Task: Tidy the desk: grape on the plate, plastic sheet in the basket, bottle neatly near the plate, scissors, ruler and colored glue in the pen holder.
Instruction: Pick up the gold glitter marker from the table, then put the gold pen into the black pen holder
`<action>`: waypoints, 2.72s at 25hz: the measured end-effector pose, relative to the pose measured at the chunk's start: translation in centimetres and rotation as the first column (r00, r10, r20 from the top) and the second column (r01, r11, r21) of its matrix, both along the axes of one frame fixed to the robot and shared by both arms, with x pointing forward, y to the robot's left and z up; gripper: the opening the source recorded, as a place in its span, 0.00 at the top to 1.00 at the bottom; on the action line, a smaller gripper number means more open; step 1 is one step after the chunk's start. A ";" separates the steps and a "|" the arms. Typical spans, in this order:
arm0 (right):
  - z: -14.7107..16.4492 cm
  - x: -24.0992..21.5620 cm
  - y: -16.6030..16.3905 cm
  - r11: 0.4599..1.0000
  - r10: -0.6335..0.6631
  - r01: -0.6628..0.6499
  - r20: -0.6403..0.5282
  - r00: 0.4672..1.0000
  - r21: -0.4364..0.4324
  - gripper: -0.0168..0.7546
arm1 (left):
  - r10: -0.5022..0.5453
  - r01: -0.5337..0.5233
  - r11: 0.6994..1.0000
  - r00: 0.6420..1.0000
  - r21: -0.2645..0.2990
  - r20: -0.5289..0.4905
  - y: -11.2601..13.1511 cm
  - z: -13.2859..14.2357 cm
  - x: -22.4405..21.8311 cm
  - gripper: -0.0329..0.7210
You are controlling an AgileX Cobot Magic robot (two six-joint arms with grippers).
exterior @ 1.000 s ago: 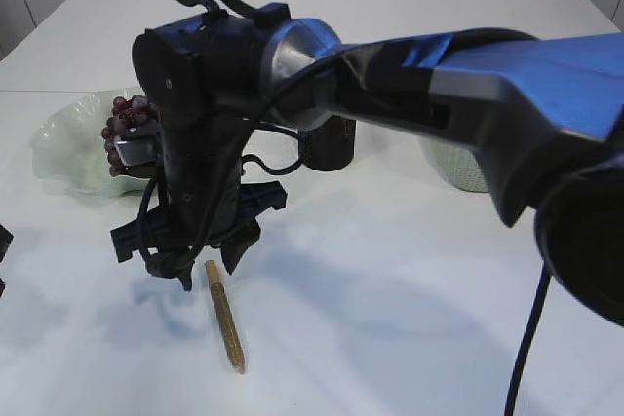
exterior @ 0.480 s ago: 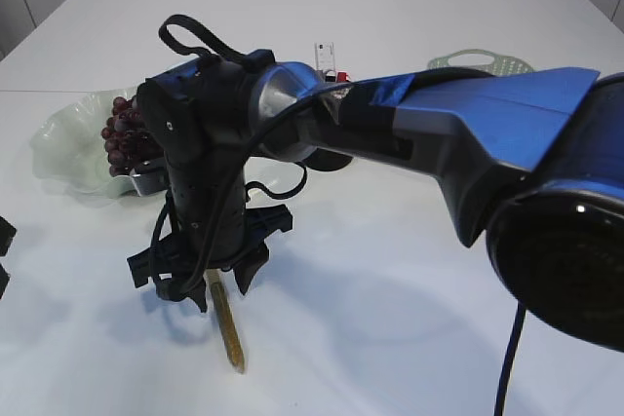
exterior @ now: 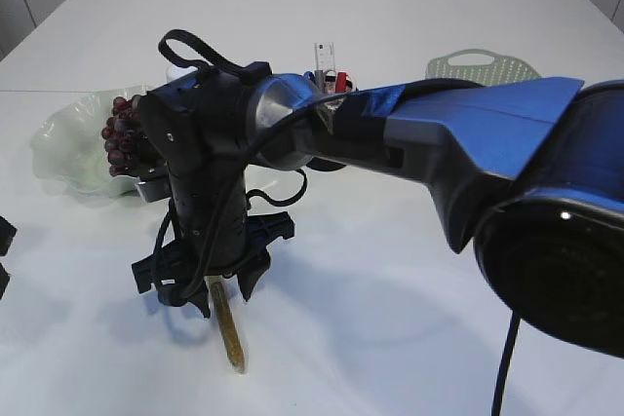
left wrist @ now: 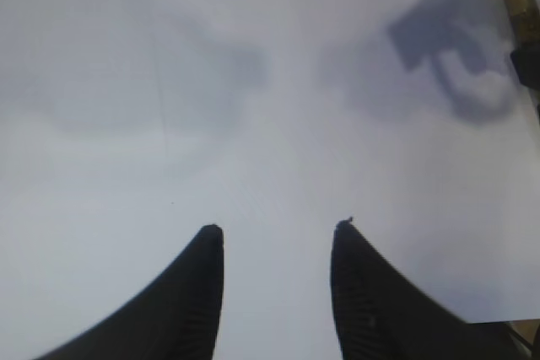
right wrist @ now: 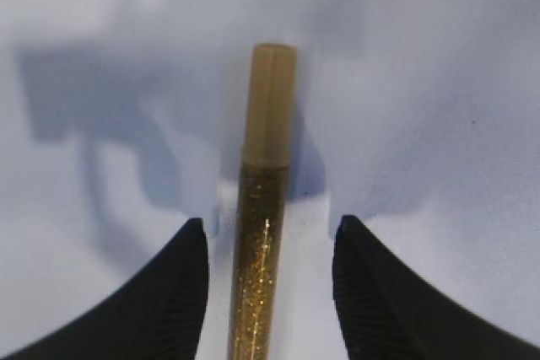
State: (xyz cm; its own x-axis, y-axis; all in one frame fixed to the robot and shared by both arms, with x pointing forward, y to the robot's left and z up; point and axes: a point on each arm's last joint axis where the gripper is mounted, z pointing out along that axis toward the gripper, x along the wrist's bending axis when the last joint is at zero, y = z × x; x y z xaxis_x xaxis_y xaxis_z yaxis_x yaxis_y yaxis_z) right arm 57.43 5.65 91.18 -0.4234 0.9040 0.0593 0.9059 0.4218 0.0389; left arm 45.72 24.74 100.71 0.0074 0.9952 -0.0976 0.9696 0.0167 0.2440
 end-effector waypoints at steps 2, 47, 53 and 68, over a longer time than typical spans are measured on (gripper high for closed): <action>-0.3 0.0 0.0 1.000 -0.002 0.002 -0.004 1.000 -0.006 0.48 | 0.000 0.000 1.000 1.000 0.000 0.000 0.0 0.0 0.0 0.55; 14.7 5.0 -9.3 0.934 -0.047 -0.004 0.134 0.990 0.357 0.81 | 0.001 -0.001 1.000 1.000 -0.001 -0.002 0.0 0.0 0.0 0.55; 17.8 6.3 -14.0 0.882 -0.093 0.012 0.149 0.984 0.471 0.81 | 0.009 -0.009 1.000 1.000 -0.018 -0.006 -0.1 0.0 0.0 0.55; 21.1 9.4 -22.0 0.670 -0.114 -0.114 0.254 0.960 0.733 0.81 | 0.019 -0.020 0.999 1.000 -0.041 -0.012 -0.3 0.0 -0.1 0.55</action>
State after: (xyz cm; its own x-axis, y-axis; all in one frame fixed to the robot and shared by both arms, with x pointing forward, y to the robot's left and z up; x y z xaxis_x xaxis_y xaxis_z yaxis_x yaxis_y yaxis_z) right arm 66.84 -16.30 112.26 -0.5248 0.6109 0.5928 0.8121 0.1506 0.5638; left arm 45.64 24.42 100.72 -0.0135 0.9903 -0.1382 0.9718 0.0455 0.2314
